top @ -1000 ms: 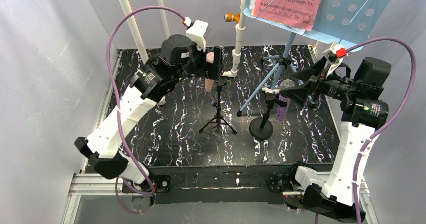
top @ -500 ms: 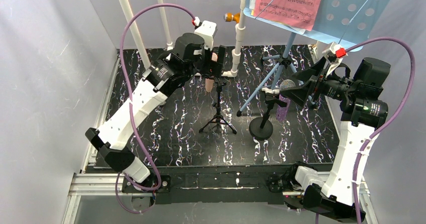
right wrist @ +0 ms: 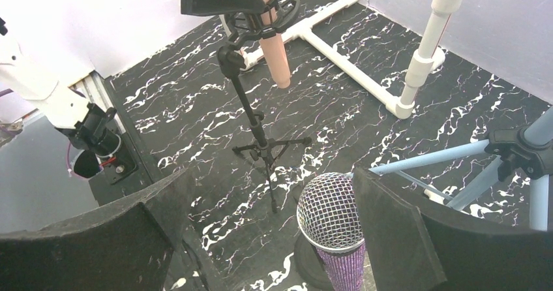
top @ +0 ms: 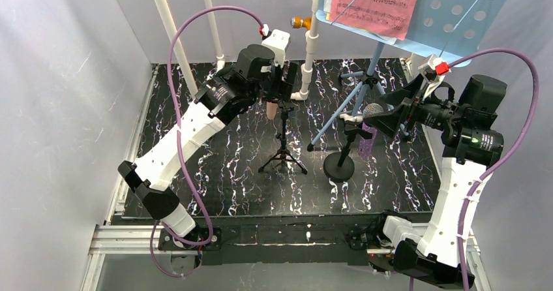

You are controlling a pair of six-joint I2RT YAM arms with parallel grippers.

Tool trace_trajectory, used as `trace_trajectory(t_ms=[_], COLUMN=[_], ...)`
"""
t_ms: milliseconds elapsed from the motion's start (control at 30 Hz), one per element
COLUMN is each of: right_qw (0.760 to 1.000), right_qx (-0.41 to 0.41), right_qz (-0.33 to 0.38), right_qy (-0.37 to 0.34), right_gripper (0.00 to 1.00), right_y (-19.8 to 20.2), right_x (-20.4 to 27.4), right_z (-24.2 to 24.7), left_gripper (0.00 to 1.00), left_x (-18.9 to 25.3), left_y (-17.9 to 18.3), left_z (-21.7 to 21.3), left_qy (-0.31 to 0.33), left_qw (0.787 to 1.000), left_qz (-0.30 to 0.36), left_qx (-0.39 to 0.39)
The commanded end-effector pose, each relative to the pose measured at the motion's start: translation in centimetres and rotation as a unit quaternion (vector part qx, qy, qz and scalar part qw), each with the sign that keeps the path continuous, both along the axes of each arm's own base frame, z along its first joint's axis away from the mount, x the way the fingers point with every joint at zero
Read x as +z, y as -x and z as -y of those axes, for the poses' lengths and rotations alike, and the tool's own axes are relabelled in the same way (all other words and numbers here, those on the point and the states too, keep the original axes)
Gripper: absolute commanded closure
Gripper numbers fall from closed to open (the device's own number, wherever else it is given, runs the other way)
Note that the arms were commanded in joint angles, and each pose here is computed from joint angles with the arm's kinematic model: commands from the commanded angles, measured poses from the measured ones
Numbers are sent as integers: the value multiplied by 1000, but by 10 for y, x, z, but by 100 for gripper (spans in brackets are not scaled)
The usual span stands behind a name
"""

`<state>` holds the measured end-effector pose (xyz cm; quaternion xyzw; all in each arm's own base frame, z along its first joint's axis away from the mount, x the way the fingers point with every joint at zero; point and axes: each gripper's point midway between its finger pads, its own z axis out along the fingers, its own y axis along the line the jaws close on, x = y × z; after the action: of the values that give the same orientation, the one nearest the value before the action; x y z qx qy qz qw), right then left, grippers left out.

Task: Pack up the instrument practice props
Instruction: Remove the microphone from the microphone stand.

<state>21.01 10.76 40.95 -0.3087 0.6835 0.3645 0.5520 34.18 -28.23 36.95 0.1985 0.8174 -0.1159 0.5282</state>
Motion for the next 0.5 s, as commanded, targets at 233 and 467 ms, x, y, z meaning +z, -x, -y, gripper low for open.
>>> trace_trajectory(t_ms=[233,467], right_qw=[1000,1000], right_qx=[3,3], right_qz=[13,14], right_qy=[4,5], right_gripper=[0,0], right_y=[2,3], right_x=[2,3], right_z=[-1,-1], left_gripper=[31,37], left_x=[11,8], left_y=[-3,-3], left_z=[-10,-13], left_qy=[-10,-18], left_qw=[999,999], left_qz=[24,24], left_qx=[22,25])
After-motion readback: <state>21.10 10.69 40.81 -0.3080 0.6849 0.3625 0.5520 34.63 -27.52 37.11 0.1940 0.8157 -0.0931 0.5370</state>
